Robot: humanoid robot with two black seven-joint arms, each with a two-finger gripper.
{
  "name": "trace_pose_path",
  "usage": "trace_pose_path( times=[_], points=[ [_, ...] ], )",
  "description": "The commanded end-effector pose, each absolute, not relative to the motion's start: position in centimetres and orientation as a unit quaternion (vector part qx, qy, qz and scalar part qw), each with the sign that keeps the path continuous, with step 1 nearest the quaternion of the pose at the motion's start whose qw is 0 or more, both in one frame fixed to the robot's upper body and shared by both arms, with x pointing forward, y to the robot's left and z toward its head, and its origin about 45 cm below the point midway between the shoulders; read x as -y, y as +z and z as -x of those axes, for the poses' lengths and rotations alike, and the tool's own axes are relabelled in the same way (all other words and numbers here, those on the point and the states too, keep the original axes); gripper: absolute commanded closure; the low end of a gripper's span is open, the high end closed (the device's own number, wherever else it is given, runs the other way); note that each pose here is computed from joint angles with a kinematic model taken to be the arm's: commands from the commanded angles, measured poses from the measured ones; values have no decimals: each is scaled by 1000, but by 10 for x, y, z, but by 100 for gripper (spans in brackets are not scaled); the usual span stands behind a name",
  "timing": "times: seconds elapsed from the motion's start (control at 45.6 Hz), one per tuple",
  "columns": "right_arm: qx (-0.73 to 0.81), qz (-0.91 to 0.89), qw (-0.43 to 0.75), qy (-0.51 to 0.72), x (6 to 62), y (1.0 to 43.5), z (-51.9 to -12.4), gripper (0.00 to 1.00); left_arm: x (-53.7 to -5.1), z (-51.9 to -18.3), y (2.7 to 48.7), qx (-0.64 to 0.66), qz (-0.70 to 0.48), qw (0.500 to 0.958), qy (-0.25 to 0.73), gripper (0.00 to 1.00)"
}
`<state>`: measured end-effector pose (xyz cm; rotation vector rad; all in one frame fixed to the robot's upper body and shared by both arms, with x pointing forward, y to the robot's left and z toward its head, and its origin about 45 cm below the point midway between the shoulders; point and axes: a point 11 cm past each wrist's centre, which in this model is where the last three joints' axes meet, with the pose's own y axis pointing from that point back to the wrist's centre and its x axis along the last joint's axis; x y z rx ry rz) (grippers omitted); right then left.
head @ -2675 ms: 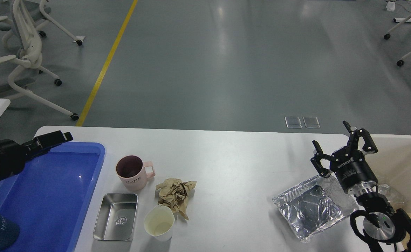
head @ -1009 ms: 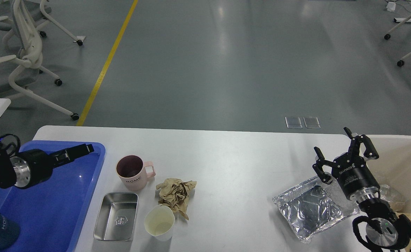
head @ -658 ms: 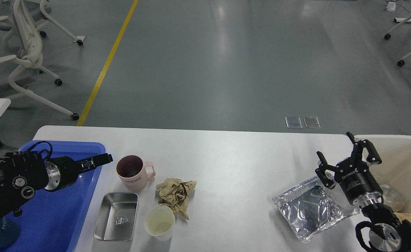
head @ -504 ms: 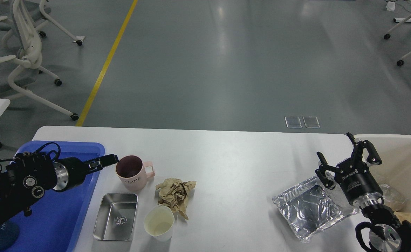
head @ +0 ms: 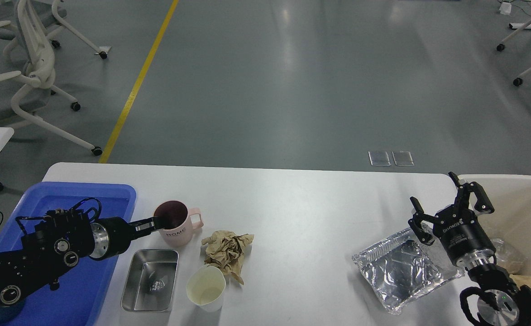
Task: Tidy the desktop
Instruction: 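Lift the pink mug and lower it into the blue tray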
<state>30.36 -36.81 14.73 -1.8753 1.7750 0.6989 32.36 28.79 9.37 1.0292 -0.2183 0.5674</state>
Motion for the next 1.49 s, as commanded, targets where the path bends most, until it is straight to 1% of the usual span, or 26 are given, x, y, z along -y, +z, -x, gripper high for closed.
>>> trace_pose_path(
  times=[0.0, 0.044, 0.263, 0.373, 0.504, 0.614, 0.724, 0.855, 1.031, 1.206, 1.316, 1.338, 1.469],
  points=[
    [-647, 681, 231, 254, 369, 147, -303, 0, -289, -322, 94, 106, -480, 830, 263, 96],
    [-647, 681, 230, 254, 369, 147, -303, 0, -290, -322, 95, 107, -477, 832, 262, 99],
    [-646, 681, 231, 255, 368, 146, -303, 0, -292, -323, 97, 109, -475, 833, 262, 100],
    [-647, 681, 231, 254, 368, 147, -304, 0, -297, -332, 108, 116, -471, 831, 271, 100],
    [-645, 682, 233, 254, 367, 148, -305, 0, -317, -349, 137, 132, -477, 823, 278, 100],
    [-644, 683, 234, 253, 366, 149, -306, 0, -354, -353, 163, 128, -499, 809, 285, 100],
    [-645, 683, 233, 253, 366, 149, -306, 0, -393, -341, 192, 128, -527, 792, 279, 100],
    [-643, 684, 234, 253, 365, 149, -307, 0, -428, -318, 225, 133, -559, 773, 269, 100],
    [-642, 685, 233, 254, 363, 149, -308, 0, -472, -286, 257, 124, -604, 740, 268, 100],
    [-642, 685, 233, 254, 363, 149, -307, 0, -489, -254, 233, 88, -626, 731, 258, 100],
    [-641, 686, 233, 254, 363, 149, -307, 0, -490, -239, 212, 75, -630, 728, 259, 100],
    [-642, 685, 233, 254, 363, 149, -307, 0, -487, -234, 201, 69, -629, 731, 255, 100],
    [-642, 685, 231, 255, 364, 148, -307, 0, -483, -225, 180, 61, -625, 734, 258, 100]
  ],
)
